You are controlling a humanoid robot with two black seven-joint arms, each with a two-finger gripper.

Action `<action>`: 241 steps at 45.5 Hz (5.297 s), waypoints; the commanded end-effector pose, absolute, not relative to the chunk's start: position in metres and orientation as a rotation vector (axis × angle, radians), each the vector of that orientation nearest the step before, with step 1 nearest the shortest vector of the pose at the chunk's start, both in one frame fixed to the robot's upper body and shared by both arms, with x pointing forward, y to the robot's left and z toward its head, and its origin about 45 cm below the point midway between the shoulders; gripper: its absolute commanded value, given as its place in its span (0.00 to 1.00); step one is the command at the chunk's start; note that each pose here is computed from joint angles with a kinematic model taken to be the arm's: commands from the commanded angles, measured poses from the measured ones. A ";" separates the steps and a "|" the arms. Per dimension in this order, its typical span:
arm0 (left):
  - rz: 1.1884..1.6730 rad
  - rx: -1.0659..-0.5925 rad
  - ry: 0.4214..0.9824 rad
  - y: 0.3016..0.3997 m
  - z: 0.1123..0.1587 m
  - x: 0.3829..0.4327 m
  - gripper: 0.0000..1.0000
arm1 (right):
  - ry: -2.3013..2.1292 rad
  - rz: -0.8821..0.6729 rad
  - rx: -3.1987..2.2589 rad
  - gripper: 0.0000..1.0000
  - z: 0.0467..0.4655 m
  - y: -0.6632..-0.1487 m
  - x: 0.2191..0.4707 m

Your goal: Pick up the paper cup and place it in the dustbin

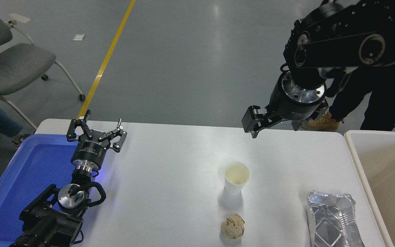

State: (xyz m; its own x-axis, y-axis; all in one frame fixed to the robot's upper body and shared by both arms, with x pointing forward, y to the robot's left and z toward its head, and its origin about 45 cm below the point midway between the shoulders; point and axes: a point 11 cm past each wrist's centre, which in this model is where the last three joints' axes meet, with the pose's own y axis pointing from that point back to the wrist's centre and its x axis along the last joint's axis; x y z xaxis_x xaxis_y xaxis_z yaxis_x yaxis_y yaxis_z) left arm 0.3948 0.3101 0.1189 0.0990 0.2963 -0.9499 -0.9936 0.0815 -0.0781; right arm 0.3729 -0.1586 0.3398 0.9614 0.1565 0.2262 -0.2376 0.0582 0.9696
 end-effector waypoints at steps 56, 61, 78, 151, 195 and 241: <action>1.223 -0.979 0.951 0.3104 0.1192 0.3948 0.99 | -0.066 0.175 1.555 1.00 0.118 -0.198 0.382; 1.223 -0.979 0.951 0.3104 0.1192 0.3948 0.99 | -0.070 0.152 1.560 1.00 0.108 -0.202 0.378; 1.223 -0.979 0.951 0.3104 0.1192 0.3948 0.99 | -0.089 0.158 1.578 0.97 0.103 -0.199 0.378; 1.224 -0.978 0.952 0.3106 0.1186 0.3943 0.99 | 0.029 0.283 1.494 0.00 0.268 -0.180 0.396; 1.224 -0.976 0.952 0.3101 0.1189 0.3948 0.99 | -0.513 0.399 1.439 0.00 0.464 -0.293 0.390; 1.223 -0.979 0.951 0.3104 0.1192 0.3948 0.99 | -2.438 -0.132 0.888 0.00 0.346 -0.639 0.401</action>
